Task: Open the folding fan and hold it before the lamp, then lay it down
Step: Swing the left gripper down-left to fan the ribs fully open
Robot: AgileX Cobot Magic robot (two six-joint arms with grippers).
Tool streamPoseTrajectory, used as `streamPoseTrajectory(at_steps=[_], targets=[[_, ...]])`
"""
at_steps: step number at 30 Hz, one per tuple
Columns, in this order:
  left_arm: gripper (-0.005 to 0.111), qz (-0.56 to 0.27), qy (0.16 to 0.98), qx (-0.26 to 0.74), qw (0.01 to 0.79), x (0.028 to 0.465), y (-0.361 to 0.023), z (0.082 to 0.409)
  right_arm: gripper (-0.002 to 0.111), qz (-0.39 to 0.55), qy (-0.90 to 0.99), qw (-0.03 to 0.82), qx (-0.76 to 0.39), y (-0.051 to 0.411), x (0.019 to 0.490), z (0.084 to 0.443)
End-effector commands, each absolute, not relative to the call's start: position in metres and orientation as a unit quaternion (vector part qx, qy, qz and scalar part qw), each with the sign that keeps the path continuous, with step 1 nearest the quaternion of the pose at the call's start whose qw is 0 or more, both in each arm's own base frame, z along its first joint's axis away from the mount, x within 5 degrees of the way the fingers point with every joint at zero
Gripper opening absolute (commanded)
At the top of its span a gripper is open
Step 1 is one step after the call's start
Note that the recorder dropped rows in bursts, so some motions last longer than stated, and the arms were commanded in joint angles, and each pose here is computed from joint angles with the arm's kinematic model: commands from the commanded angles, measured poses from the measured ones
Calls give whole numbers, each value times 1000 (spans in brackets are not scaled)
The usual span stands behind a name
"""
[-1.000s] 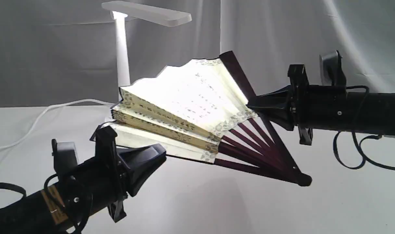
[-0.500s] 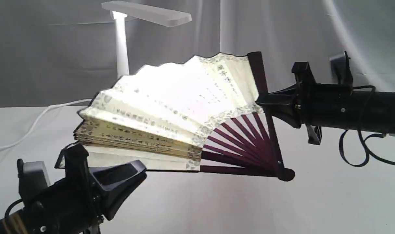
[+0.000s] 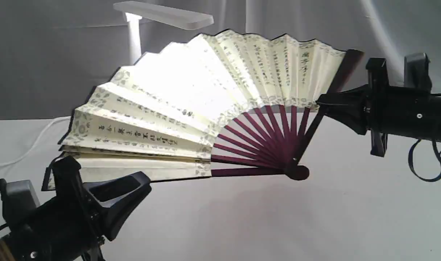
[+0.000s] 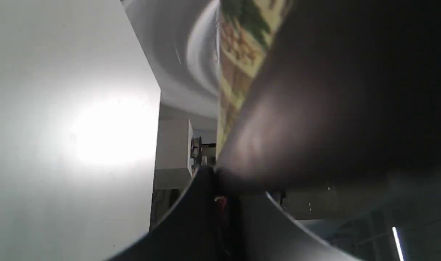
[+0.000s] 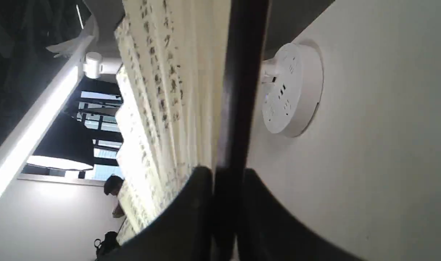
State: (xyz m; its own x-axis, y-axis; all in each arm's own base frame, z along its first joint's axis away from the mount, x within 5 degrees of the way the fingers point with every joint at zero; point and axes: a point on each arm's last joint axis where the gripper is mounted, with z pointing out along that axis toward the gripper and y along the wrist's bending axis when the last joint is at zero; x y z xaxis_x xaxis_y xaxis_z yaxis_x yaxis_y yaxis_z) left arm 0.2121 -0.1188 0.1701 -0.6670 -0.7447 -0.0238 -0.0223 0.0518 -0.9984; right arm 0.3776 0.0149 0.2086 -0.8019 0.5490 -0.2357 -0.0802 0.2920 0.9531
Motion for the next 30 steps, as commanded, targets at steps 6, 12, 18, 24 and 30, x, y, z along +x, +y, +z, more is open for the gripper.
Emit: streamPoseTrajectory(at_steps=[6,12,18,24,30], targets=[[0,-620,629,-330,333,217,-108,175,0,538,770,304,158,-17,375,207],[0,-617,619,-344,342,220,-106,176,0,543,766,305,158,-23,373,209],[0,-625,632,-308,340,220,-112,180,0,563,757,293,157,-21,371,211],[15,-633,655,-265,316,214,-119,179,0,590,742,286,142,-17,369,216],[52,-643,661,-259,289,210,-123,178,0,606,728,280,158,-17,369,221]])
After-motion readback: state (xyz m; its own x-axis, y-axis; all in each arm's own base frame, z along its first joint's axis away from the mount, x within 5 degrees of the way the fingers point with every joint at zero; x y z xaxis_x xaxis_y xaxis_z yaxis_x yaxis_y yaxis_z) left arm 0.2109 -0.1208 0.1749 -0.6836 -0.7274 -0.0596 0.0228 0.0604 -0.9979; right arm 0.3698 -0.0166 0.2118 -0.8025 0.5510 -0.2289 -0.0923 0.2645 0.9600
